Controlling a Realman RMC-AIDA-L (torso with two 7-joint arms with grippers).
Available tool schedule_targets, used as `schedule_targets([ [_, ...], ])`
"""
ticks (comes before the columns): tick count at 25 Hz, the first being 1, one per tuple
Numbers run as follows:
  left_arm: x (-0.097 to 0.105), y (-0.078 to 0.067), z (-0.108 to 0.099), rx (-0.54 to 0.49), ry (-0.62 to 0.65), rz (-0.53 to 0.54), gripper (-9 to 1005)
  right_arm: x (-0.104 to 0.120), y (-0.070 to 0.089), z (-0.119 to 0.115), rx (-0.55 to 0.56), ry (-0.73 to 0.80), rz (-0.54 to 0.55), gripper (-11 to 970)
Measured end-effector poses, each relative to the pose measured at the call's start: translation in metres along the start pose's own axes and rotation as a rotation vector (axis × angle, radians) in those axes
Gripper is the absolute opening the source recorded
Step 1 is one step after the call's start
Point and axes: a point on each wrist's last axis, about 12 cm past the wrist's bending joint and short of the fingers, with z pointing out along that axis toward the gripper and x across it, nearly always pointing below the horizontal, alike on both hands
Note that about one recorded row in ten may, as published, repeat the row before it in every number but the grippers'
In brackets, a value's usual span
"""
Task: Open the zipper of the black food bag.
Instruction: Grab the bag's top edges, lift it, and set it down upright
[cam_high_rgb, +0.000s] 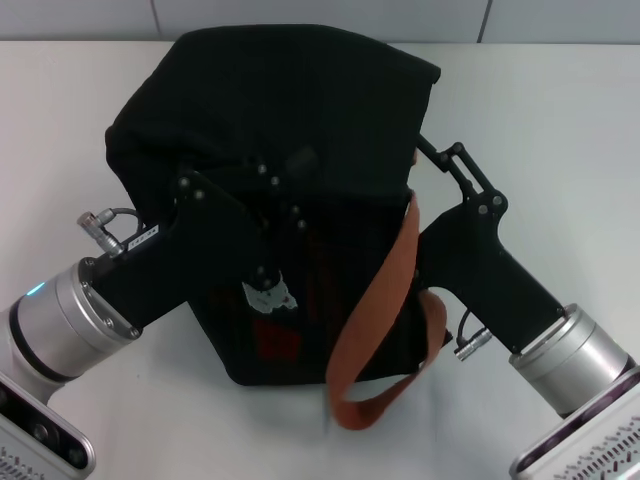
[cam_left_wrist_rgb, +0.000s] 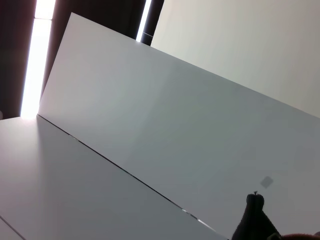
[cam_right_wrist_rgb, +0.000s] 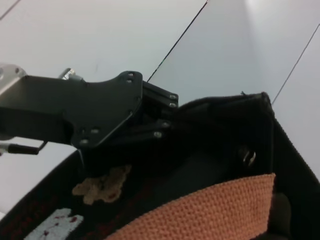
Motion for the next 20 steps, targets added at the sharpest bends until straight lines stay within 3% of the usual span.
schedule_targets([
  [7,-0.0006,-0.0004,0.0007,-0.001,-0.005,-0.003,86,0.0033,-0.0045,0.0048,0.008,0.011,-0.014,740],
  [12,-0.0007,-0.0004,0.0007,-0.001,-0.006,-0.003,86,0.0047,-0.0058,0.0071,0.008,0.017,-0.024,517],
  [20,-0.0012,-0.0005,0.0000,-0.003,-0.006,-0.004,86,0.0020,-0.0034,0.0076,0.001,0.003,-0.074,465],
])
